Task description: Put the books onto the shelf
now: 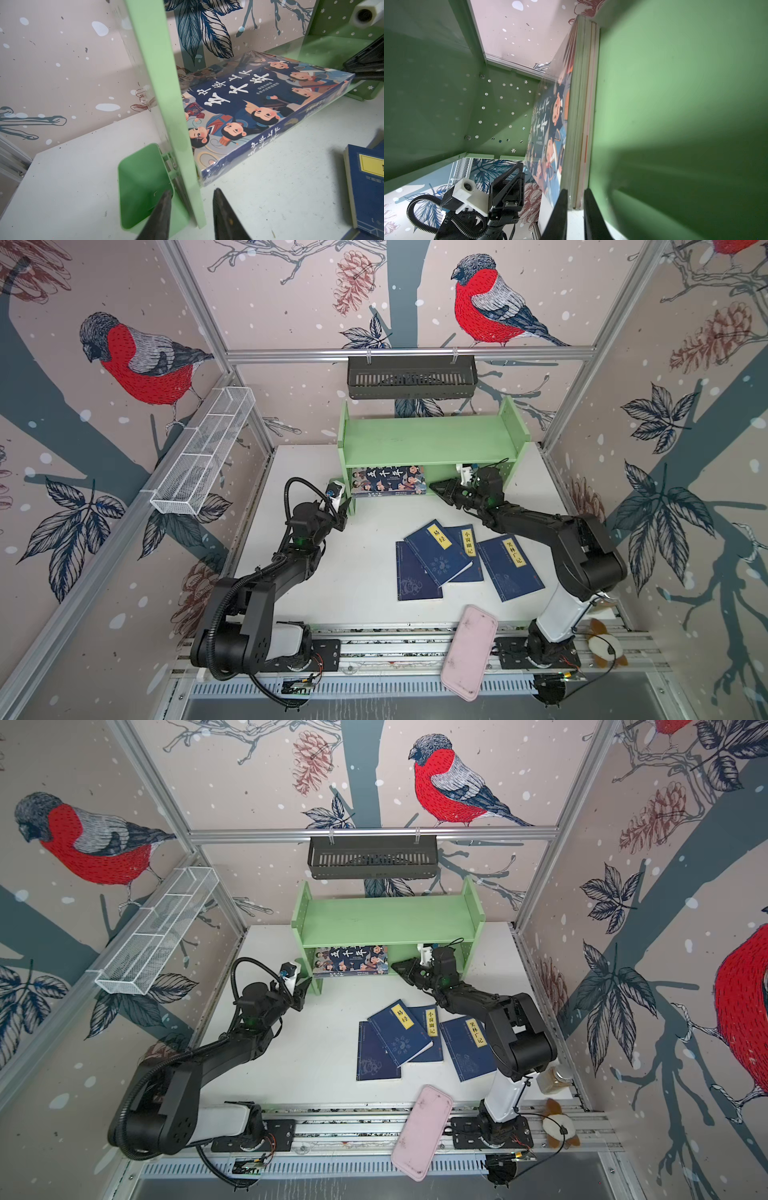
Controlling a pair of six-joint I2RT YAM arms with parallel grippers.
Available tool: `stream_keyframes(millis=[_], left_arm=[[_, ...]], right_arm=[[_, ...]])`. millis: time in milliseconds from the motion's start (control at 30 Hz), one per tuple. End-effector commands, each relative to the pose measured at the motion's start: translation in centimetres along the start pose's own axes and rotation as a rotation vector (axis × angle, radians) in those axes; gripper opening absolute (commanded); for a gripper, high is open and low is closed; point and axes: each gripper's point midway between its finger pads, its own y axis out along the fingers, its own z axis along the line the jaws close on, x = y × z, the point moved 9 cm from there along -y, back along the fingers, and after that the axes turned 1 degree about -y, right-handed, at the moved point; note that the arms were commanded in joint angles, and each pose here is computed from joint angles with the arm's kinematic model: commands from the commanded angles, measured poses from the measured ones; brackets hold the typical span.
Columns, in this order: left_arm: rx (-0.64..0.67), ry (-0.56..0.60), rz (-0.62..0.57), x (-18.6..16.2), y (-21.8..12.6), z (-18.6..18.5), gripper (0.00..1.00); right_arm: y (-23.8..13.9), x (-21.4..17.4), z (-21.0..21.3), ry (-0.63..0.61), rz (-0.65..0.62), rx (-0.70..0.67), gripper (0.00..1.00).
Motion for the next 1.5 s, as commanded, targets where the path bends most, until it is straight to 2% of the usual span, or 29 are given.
stream_keyframes(millis=[0, 733, 833, 1033, 1200, 1467], left_arm=[[-0.021, 0.016, -0.038, 0.6, 0.2, 0.0, 0.37], [-0.034, -0.001, -0.039, 0.4, 0.3, -0.1, 0.36], [-0.034, 0.004, -0.030, 0.6, 0.2, -0.1, 0.37], [-0.086, 0.016, 0.060, 1.8, -1.0, -0.5, 0.42], [-0.173, -0.044, 0.232, 3.2, -1.9, -0.9, 0.49], [-0.320, -0.165, 0.257, 5.7, -5.2, -2.5, 0.58]], right_arm=[[0.4, 0.1, 0.5, -0.012, -0.007, 0.018, 0.17], [1.2, -0.6, 0.8, -0.010, 0.017, 0.031, 0.18], [0.8, -0.4, 0.9, -0.010, 0.004, 0.028, 0.20], [-1.3, -0.8, 1.1, -0.014, -0.024, 0.017, 0.24], [-3.4, -2.6, 1.1, -0.030, 0.011, -0.012, 0.25], [-7.5, -6.0, 1.1, -0.110, 0.074, -0.146, 0.28]])
